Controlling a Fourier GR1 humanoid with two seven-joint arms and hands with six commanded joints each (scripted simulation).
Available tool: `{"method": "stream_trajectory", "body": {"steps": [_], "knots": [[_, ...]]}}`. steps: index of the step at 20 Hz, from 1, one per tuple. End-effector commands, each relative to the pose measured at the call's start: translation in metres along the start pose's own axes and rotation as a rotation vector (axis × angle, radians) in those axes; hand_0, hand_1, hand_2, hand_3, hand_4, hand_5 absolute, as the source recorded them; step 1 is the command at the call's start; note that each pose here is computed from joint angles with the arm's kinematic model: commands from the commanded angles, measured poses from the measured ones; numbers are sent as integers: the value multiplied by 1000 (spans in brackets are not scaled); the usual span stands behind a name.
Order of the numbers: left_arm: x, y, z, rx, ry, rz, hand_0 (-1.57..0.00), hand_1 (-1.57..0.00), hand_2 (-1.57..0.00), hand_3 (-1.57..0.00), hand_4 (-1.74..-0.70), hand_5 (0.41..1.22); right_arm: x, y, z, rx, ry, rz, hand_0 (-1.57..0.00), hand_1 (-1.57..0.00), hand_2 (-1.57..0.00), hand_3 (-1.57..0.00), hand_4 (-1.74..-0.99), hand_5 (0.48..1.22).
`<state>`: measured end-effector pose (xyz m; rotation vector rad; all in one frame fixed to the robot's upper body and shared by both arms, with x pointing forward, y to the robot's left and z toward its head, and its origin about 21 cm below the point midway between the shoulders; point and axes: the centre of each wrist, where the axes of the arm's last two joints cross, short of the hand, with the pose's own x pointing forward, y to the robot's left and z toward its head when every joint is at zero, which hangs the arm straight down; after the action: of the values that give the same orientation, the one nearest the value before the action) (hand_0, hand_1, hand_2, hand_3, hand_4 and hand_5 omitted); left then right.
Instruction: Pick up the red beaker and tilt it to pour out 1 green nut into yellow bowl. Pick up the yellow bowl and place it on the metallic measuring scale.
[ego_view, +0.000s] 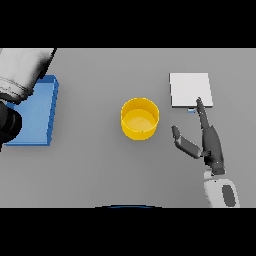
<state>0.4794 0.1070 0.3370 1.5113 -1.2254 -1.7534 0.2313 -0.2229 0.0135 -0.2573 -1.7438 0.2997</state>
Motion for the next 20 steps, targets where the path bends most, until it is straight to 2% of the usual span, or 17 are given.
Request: {"method": "stream_trajectory", "body": {"steps": [1, 3, 6, 9, 13, 15, 17, 20], "knots": [[-18, -4, 2, 9, 47, 128, -1571, -1571, -1571, -1417, -1736, 1221, 0, 1, -1, -2, -6, 9, 1, 1, 1, 1, -1144, 633], [-54, -26, 9, 11, 174, 340, -1571, -1571, -1571, -1394, -1738, 1221, -1, 2, -3, 4, -11, -36, 1, 1, 1, 1, -1129, 625], [-100, -69, 26, 15, 324, 638, -1571, -1571, -1571, -1480, -1739, 1221, -1, 5, -7, 27, -30, -114, 1, 1, 1, 1, -1083, 625], [-121, -127, 43, 10, 494, 824, -1571, -1571, -1571, -1525, -1740, 1221, 0, 4, -8, 47, -24, -109, 1, 1, 1, 1, -1106, 642], [-130, -182, 62, -45, 764, 1015, -1571, -1571, -1571, -1552, -1741, 1221, -3, 2, -7, 67, -37, -109, 1, 1, 1, 1, -1157, 666], [-130, -197, 68, -32, 810, 1108, -1571, -1571, -1571, -1518, -1741, 1221, -6, 1, -7, 67, -40, -93, 1, 1, 1, 1, -1168, 680], [-128, -220, 77, -71, 874, 1166, -1571, -1571, -1571, -1462, -1741, 1221, -4, 0, -7, 78, -49, -83, 1, 1, 1, 1, -1188, 696], [-117, -252, 87, -93, 940, 1264, -1571, -1571, -1571, -1374, -1741, 1221, -4, 0, -6, 75, -39, -73, 1, 1, 1, 1, -1194, 703]]}}
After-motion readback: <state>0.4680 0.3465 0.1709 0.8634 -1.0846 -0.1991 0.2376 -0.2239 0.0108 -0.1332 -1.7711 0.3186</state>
